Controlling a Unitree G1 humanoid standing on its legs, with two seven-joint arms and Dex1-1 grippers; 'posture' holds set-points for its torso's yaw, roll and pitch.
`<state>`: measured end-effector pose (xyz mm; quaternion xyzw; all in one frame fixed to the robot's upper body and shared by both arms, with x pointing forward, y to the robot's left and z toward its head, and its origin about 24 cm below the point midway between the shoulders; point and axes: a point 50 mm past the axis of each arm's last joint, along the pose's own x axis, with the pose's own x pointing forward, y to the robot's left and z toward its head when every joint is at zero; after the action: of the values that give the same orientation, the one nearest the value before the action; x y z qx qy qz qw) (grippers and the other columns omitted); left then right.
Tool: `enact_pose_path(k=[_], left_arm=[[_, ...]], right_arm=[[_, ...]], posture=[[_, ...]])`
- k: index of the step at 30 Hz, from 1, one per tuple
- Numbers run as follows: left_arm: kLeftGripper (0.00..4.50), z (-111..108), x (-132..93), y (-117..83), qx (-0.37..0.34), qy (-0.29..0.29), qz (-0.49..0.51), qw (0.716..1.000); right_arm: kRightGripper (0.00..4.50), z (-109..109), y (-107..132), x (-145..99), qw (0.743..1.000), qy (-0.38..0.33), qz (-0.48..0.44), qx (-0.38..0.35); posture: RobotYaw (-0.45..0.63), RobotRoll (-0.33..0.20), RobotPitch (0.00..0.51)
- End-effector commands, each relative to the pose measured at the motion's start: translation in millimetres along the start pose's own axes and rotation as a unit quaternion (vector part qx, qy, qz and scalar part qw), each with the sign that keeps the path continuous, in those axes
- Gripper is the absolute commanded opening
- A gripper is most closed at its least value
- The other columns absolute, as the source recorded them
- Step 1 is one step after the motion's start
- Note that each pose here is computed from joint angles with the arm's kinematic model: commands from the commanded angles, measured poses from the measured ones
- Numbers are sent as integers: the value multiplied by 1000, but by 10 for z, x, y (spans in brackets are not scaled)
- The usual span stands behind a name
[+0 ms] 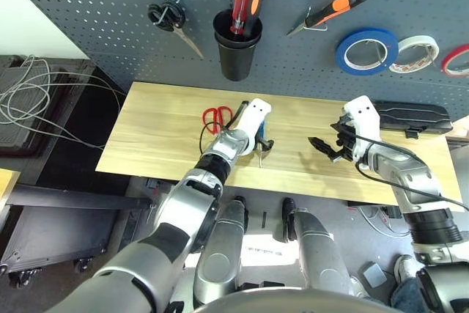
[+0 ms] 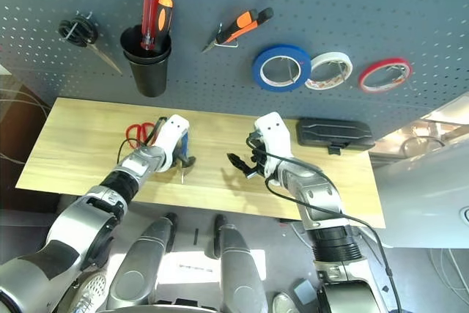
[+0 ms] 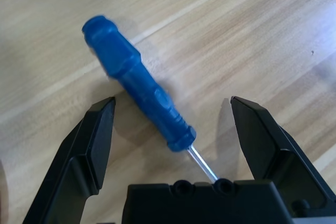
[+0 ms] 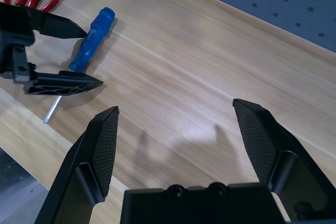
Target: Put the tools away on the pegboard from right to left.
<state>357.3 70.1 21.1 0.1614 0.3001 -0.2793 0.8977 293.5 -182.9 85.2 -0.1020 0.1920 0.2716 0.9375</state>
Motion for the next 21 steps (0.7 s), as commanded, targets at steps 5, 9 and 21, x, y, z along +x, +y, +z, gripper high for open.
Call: enact_pose_path(k=[5, 9, 21], left_arm=[[2269, -303, 28, -48, 59, 60, 4, 996], [943, -438, 18, -65, 76, 81, -3, 994], [533, 43, -537, 110, 49, -206, 10, 977]], right_arm=[[4500, 17, 5, -27, 1000, -2, -4, -9], [4500, 45, -12, -24, 1000, -8, -2, -19], [4500, 110, -325, -166, 997, -12, 33, -70]], posture=[[39, 0, 346], [56, 0, 337], [89, 0, 316]])
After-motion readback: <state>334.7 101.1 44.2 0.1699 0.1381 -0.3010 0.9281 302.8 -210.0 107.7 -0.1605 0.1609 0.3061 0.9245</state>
